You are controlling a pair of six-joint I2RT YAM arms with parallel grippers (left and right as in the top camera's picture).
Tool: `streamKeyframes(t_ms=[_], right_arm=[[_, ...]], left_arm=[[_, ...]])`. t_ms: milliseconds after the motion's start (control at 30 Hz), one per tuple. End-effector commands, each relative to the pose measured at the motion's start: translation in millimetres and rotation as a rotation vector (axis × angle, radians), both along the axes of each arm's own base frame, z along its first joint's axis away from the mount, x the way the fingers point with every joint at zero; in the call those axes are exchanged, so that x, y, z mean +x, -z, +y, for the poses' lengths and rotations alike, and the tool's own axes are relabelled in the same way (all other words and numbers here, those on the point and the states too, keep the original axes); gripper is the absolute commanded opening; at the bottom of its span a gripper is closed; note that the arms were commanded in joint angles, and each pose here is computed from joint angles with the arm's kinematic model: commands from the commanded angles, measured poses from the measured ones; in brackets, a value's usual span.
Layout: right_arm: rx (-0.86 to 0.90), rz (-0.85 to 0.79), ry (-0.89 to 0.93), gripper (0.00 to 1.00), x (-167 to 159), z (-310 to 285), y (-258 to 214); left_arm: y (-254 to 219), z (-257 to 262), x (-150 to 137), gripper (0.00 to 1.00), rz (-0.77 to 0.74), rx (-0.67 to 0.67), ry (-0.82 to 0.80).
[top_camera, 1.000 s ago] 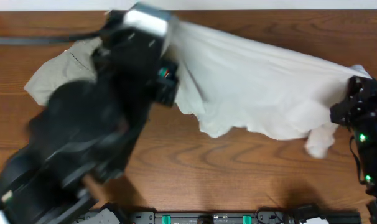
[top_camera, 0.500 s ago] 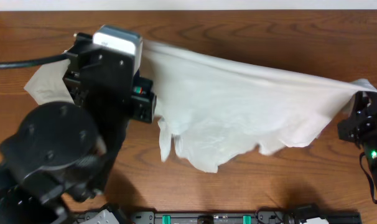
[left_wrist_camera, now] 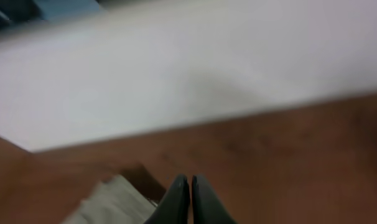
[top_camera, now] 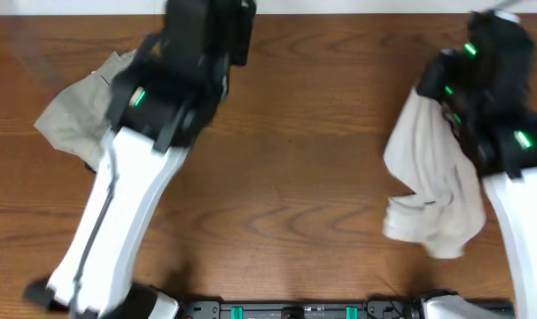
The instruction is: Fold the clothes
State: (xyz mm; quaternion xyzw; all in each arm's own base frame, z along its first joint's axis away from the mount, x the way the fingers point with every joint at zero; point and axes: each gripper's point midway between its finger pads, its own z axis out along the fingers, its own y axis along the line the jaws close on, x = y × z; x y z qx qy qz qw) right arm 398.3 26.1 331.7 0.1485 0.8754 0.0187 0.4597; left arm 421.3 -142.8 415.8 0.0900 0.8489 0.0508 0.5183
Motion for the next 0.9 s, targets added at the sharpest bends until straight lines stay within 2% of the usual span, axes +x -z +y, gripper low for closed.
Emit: streamKeyframes(t_ms=[0,167,333,633,867], right_arm=[[0.017,0.052,-0.004,0.01,19.8,2.1,23.3],[0.025,0.085,-0.072,0.01,25.2,13.7,34.6],[0.049,-0.009,-0.092,0.01,6.9,14.7,-6.7],[0.113,-0.272,-0.082,0.01,-40.8,7.7,-104.0],[0.168,-0.407,-0.01,0.01,-49.4,-2.7,-148.8]], left_arm=[[36.8,-40.5,3.3,0.08,0.142,-0.091,0.191],[53.2,-58.4,-4.6,0.11,0.201,-0.073,0.244],[39.3,-73.8,-26.7,0.28,0.196,-0.108,0.325],[56.6,-100.5,-65.0,0.3,0.34,-0.158,0.475],[59.2,-128.5,-92.0,0.31,0.385,-0.173,0.586]])
